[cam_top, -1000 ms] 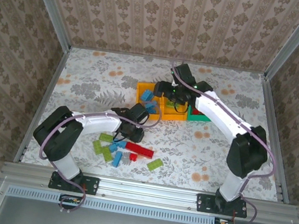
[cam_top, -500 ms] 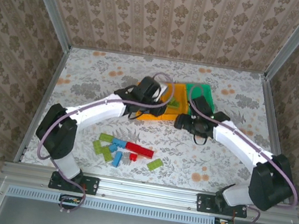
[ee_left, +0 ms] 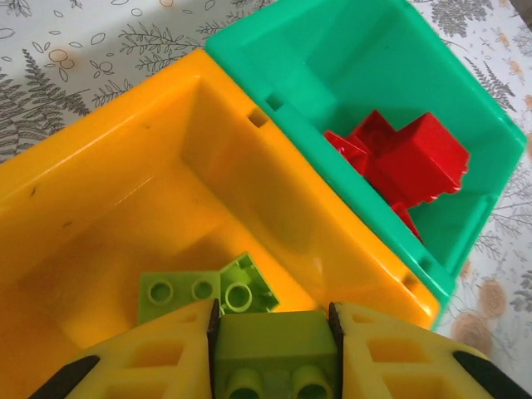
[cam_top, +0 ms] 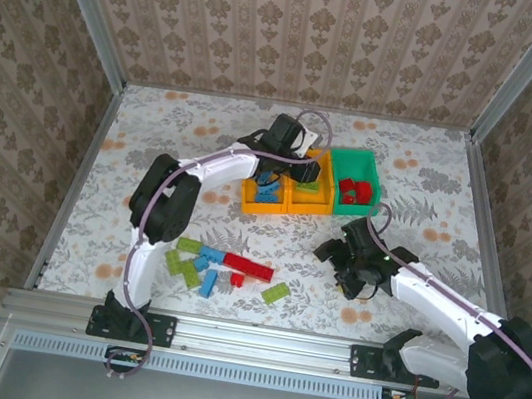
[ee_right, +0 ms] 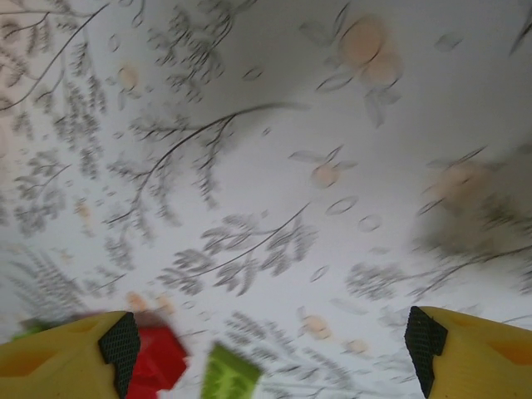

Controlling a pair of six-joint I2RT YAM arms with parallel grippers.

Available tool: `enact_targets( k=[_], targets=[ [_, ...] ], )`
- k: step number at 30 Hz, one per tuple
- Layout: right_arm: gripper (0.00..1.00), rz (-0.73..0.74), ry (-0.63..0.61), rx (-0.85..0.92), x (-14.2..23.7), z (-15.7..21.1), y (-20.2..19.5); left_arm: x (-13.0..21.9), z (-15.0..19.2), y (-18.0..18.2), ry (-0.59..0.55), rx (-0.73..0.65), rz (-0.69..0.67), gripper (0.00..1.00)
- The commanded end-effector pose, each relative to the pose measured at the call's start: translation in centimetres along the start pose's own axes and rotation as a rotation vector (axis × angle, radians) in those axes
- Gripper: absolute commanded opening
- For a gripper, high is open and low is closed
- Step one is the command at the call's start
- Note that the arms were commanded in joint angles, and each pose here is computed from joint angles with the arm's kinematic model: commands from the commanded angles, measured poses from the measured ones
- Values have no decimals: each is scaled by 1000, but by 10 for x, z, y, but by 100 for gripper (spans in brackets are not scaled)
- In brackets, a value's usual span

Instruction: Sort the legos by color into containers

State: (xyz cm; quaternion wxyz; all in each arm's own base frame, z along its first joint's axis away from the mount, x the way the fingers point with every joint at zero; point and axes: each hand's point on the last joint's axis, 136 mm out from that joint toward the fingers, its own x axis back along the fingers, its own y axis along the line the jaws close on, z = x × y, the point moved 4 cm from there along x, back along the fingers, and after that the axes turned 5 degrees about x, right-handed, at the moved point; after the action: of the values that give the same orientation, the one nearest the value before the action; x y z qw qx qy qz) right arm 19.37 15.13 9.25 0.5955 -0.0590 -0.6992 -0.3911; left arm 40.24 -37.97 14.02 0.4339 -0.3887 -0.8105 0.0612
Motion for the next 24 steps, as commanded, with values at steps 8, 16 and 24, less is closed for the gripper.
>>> enact_targets(
  k=[8, 16, 24],
  targets=[
    [86, 3, 224, -255, -28, 55, 32, 8, -36, -18, -122, -47, 57, 57],
    [78, 40, 282, -262, -24, 72, 51, 44, -39, -20, -228, -32, -12, 100],
    [68, 177, 366, -223, -38, 89, 42, 80, -31, -19, -268, -65, -68, 100]
  ],
)
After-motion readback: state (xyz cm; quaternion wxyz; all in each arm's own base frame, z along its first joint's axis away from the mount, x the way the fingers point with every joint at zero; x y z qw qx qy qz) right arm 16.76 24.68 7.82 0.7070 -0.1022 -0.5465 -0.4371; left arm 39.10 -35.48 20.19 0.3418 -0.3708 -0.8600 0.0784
